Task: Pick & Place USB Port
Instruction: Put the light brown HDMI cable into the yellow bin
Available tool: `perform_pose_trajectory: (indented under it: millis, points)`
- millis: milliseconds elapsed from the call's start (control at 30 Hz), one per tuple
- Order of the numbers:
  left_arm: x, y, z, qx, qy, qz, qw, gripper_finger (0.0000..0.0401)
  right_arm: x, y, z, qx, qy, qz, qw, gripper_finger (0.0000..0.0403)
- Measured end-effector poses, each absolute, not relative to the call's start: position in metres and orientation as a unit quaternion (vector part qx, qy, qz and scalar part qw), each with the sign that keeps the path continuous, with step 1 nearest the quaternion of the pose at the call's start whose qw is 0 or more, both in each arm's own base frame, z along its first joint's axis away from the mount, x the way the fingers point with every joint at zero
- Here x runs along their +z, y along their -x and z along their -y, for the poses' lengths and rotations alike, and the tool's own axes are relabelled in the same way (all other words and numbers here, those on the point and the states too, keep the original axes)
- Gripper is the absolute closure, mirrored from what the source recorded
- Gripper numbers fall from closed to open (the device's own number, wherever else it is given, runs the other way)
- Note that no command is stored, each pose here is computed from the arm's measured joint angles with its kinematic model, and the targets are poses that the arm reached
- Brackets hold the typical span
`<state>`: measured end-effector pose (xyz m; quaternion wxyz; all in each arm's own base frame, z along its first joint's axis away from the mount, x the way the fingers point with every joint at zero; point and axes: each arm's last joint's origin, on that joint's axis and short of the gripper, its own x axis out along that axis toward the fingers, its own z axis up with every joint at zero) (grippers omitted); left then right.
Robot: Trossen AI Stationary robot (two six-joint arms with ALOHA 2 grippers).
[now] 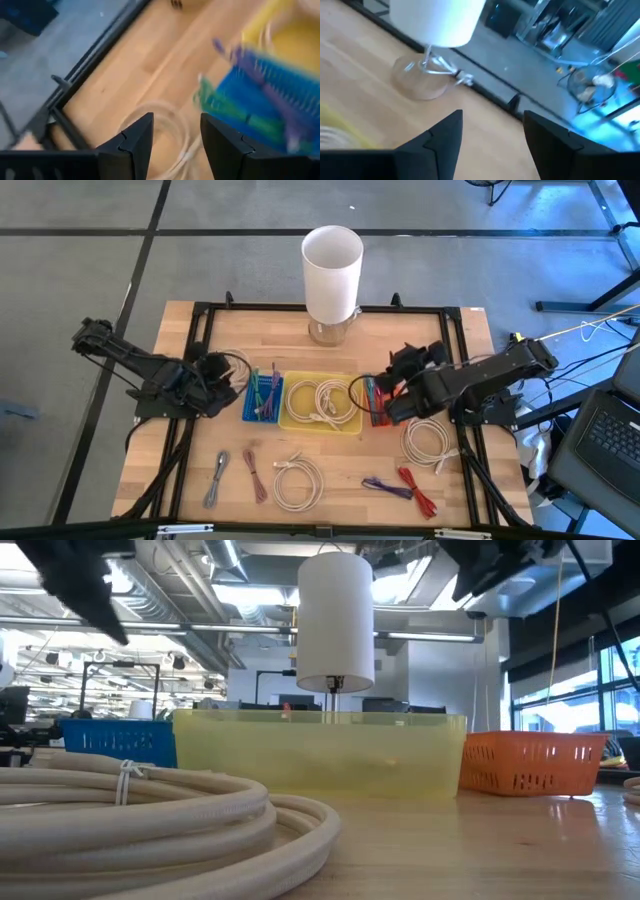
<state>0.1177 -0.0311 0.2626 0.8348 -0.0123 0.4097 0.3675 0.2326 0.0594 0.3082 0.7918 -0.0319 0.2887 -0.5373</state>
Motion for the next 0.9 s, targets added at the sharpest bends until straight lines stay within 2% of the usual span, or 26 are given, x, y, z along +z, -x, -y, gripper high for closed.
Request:
perform_pose_trajectory:
  millis: [267,367,500,767,900]
  points:
    - [0.253,-0.118,0.020,0.304,0.022,-0.534,0.789,0.0244,0.315,-0.233,-0.039,-0.557,0.056,-0.300,0.772,0.0191]
    - [0.238,-0.120,0.016,0.275,0.013,-0.566,0.777,0.0244,0.316,-0.233,-0.033,-0.564,0.058,-0.301,0.767,0.0191]
    - [0.217,-0.121,0.010,0.242,0.050,-0.603,0.758,0.0244,0.318,-0.232,-0.028,-0.568,0.063,-0.308,0.761,0.0191]
    - [0.215,-0.137,0.001,0.240,0.114,-0.569,0.778,0.0244,0.319,-0.231,-0.025,-0.569,0.068,-0.312,0.757,0.0191]
    - [0.208,-0.144,-0.007,0.235,0.123,-0.596,0.758,0.0244,0.319,-0.231,-0.025,-0.569,0.071,-0.311,0.758,0.0191]
